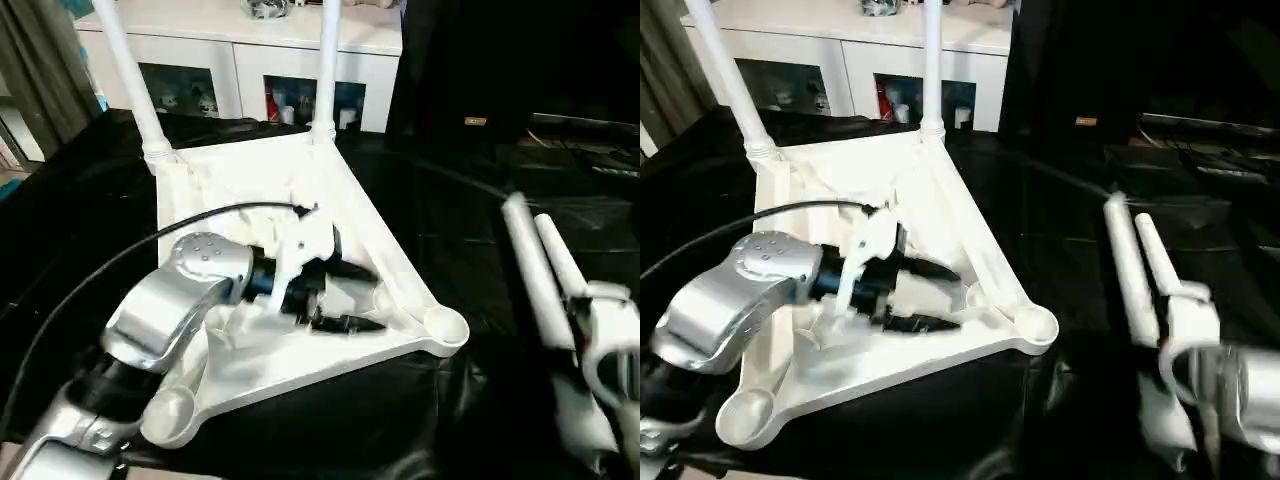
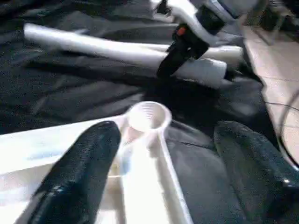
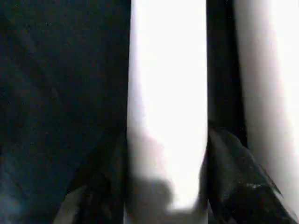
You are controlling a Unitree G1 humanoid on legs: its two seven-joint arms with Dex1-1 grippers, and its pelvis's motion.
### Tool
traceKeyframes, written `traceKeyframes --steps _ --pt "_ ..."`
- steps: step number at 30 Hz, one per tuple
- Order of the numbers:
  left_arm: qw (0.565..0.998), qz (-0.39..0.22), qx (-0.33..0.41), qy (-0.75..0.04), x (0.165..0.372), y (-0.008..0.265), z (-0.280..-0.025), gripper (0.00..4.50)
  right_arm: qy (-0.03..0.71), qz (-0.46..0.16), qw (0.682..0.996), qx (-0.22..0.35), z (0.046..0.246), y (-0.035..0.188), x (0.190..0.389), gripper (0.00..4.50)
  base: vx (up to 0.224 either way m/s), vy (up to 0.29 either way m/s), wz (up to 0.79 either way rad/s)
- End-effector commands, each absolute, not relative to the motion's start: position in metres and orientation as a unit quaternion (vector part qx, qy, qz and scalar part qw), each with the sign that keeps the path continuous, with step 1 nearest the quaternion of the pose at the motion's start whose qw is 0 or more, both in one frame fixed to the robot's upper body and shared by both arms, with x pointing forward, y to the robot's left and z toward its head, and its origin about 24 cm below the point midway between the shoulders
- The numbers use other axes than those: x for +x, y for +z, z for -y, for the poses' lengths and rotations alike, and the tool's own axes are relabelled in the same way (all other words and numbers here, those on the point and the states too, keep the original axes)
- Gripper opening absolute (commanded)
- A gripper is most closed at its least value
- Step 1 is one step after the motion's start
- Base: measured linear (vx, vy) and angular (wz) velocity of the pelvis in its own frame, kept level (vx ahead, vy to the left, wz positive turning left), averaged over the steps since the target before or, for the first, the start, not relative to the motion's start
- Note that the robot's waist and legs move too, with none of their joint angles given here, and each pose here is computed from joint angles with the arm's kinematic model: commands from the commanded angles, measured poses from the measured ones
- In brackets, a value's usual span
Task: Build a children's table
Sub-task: Pick table leg
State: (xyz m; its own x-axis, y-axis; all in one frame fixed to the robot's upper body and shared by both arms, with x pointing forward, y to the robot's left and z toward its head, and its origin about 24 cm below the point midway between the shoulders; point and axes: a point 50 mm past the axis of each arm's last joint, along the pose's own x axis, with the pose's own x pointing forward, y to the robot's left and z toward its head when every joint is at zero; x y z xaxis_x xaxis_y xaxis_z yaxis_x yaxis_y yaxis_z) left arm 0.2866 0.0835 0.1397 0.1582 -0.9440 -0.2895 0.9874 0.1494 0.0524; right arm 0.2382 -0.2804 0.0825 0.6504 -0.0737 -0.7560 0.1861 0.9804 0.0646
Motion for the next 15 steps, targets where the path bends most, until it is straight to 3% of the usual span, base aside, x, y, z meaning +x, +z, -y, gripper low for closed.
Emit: traceKeyframes --steps 1,3,5,7,11,15 --pt "0.782 -0.079 0.111 -0.608 0.298 0.147 -0.086 4.09 -0.069 -0.345 0.933 0.077 0.28 0.1 0.25 1.84 0.0 0.0 0.0" --pt "0.802 -0.075 0.094 -0.585 0.305 0.149 -0.086 4.26 -0.052 -0.304 0.947 0.085 0.275 0.109 0.259 1.84 0.0 0.0 0.0" --pt "0.848 -0.059 0.014 -0.527 0.323 0.159 -0.081 4.41 0.022 -0.192 0.978 0.082 0.254 0.132 0.277 1.84 0.0 0.0 0.0" --pt "0.857 -0.053 -0.041 -0.511 0.329 0.166 -0.074 4.5 0.081 -0.142 0.984 0.076 0.239 0.142 0.283 1.84 0.0 0.0 0.0" --pt "0.844 -0.052 -0.15 -0.512 0.334 0.176 -0.058 4.5 0.194 -0.096 0.974 0.069 0.206 0.152 0.286 1.84 0.0 0.0 0.0" --pt "0.838 -0.069 -0.186 -0.508 0.338 0.175 -0.039 4.5 0.294 -0.077 0.951 0.055 0.173 0.154 0.284 1.84 0.0 0.0 0.0"
